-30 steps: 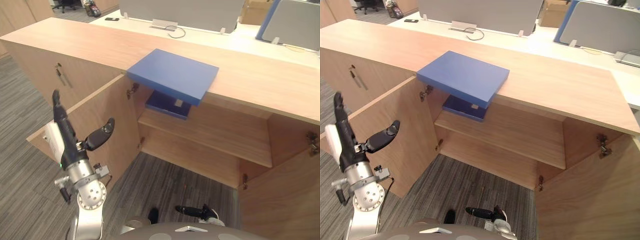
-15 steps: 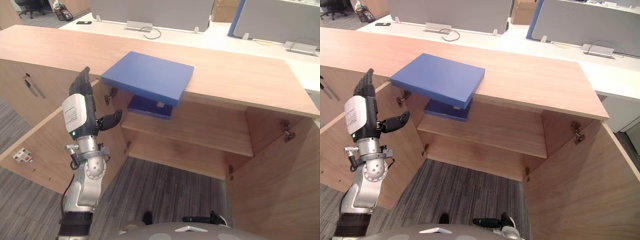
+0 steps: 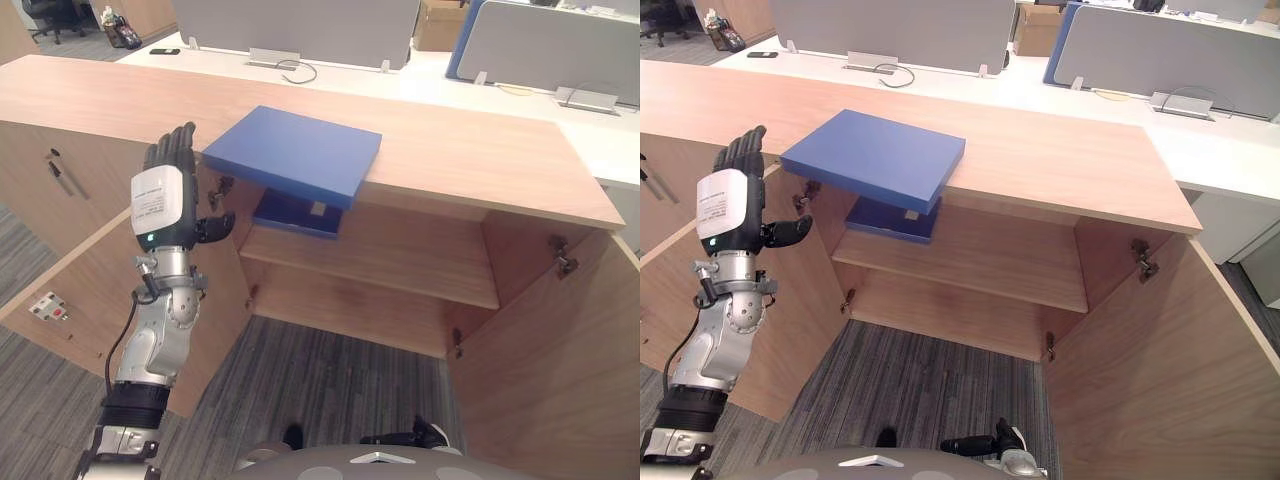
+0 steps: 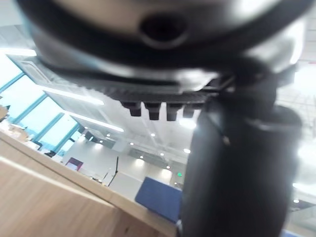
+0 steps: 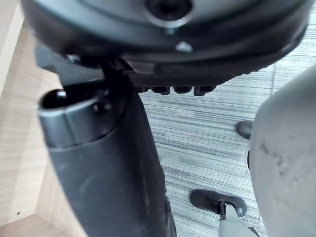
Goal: Walk over to the cabinet, pick up the folder, carry it to the office cabinet, place the folder inside the office cabinet, then close the office cabinet door
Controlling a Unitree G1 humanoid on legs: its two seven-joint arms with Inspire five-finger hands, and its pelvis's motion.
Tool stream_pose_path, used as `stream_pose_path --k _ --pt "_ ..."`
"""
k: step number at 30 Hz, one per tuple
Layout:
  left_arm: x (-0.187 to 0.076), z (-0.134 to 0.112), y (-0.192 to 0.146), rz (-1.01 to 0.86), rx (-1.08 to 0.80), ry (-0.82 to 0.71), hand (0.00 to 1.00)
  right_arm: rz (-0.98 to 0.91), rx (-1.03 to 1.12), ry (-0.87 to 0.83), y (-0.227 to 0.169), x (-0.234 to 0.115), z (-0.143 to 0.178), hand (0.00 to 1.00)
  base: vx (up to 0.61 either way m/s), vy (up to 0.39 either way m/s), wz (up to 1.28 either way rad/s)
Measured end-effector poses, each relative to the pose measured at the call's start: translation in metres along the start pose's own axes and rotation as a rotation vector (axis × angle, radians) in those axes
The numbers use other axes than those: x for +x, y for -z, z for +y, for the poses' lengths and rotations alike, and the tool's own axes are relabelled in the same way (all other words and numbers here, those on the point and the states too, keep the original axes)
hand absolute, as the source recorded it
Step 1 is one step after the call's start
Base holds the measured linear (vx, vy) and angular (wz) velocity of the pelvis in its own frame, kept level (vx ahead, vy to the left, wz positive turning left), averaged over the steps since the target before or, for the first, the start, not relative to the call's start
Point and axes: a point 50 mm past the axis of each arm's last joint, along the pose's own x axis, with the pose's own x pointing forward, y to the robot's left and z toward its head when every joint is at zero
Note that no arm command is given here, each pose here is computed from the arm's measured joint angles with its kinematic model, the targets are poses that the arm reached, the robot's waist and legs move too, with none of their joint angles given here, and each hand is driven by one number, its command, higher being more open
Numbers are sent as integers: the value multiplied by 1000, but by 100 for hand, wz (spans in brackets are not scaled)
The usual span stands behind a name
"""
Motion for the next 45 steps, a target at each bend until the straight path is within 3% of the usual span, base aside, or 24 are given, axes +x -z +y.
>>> stream_pose_path --k 28,29,39,45 --pt "50 -20 -23 -194 150 120 100 -28 -22 3 -8 1 0 100 -4 -22 -8" --pt "52 -21 -24 -199 153 122 0 -30 -21 4 -9 1 0 100 -21 -20 -8" --pt "56 -33 -19 -194 183 207 0 -35 12 20 -12 2 -4 100 -23 -2 -7" --pt "72 -19 -26 -207 167 116 0 -23 28 28 -11 3 -6 100 0 0 0"
